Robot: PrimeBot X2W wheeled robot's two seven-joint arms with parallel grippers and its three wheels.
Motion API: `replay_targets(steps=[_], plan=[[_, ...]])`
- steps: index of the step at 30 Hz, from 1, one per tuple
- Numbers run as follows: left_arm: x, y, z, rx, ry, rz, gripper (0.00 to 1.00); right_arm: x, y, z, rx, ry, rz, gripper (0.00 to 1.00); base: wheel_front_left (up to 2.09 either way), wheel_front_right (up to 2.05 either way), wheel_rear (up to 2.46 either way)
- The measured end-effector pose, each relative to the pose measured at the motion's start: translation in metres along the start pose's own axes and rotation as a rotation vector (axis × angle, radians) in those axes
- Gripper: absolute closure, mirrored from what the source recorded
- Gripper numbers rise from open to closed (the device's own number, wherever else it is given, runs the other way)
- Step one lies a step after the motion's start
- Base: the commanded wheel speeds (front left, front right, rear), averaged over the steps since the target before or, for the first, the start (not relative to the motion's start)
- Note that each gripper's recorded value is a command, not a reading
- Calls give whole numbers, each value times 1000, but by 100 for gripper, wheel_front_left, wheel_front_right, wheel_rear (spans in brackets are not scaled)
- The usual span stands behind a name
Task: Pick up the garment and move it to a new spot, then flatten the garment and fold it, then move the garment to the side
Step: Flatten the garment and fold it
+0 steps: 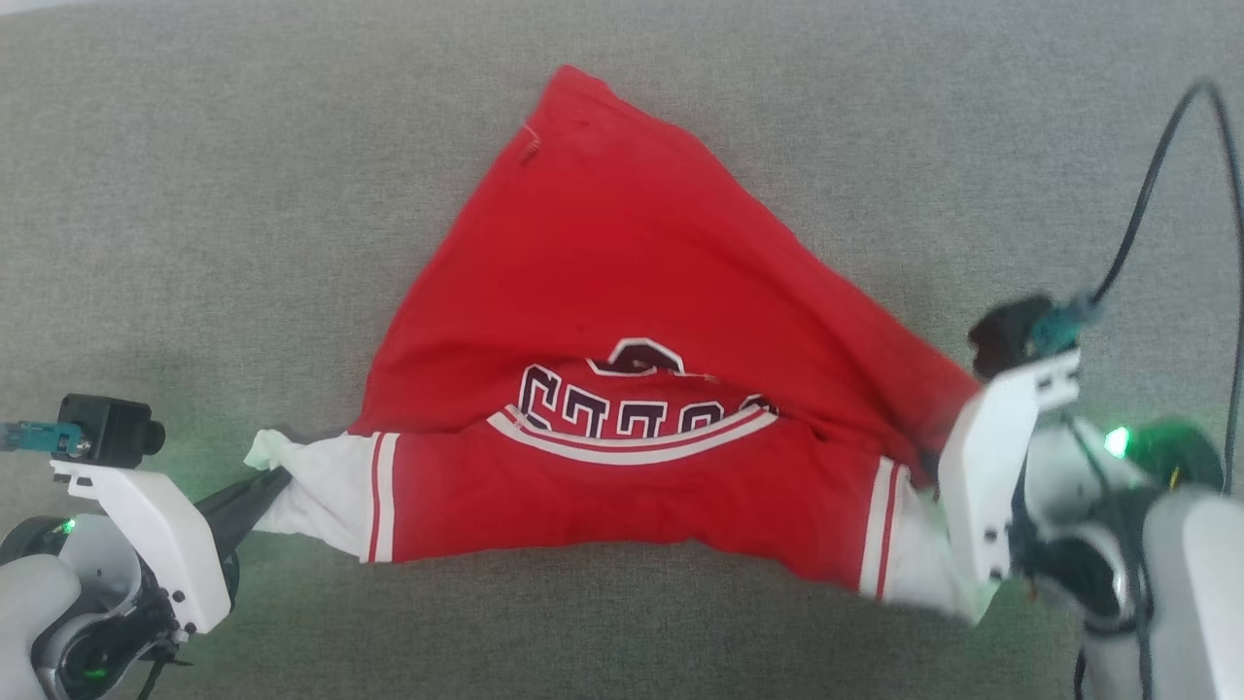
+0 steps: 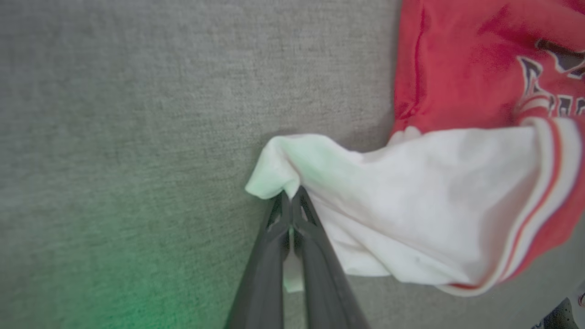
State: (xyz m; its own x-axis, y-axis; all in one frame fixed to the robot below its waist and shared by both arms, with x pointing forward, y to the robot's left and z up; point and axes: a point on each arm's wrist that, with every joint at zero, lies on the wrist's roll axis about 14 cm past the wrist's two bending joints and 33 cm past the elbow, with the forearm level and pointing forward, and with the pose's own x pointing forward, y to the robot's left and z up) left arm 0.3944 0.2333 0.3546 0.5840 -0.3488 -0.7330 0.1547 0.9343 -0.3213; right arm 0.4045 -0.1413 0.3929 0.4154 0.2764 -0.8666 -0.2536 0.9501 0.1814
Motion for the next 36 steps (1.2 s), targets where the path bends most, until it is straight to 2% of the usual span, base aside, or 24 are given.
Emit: replay_targets(steps=[5,11,12,13,14,22,31,36], plan=[[3,-3,1,1,0,-12,100,2,9,-34,74,31,19,100,0,0,0],[3,-1,1,-6,1,-8,100,18,6,-45,132,-9,10,100,0,0,0],[2,-1,1,-7,0,-6,100,20,6,-46,133,-14,8,79,0,0,0],[2,0,0,-8,-1,-4,100,23,5,-47,136,-19,7,25,0,0,0],[1,0,0,-9,-2,-3,100,24,5,-47,134,-26,3,0,0,0,0],[-5,-4,1,-15,-22,-5,100,14,11,-31,94,-115,5,0,0,0,0],[-14,-8,-5,-31,-36,-1,100,-25,23,18,17,-305,-5,0,0,0,0],[-18,-10,-9,-45,-42,1,100,-37,35,62,-53,-430,13,0,0,0,0]])
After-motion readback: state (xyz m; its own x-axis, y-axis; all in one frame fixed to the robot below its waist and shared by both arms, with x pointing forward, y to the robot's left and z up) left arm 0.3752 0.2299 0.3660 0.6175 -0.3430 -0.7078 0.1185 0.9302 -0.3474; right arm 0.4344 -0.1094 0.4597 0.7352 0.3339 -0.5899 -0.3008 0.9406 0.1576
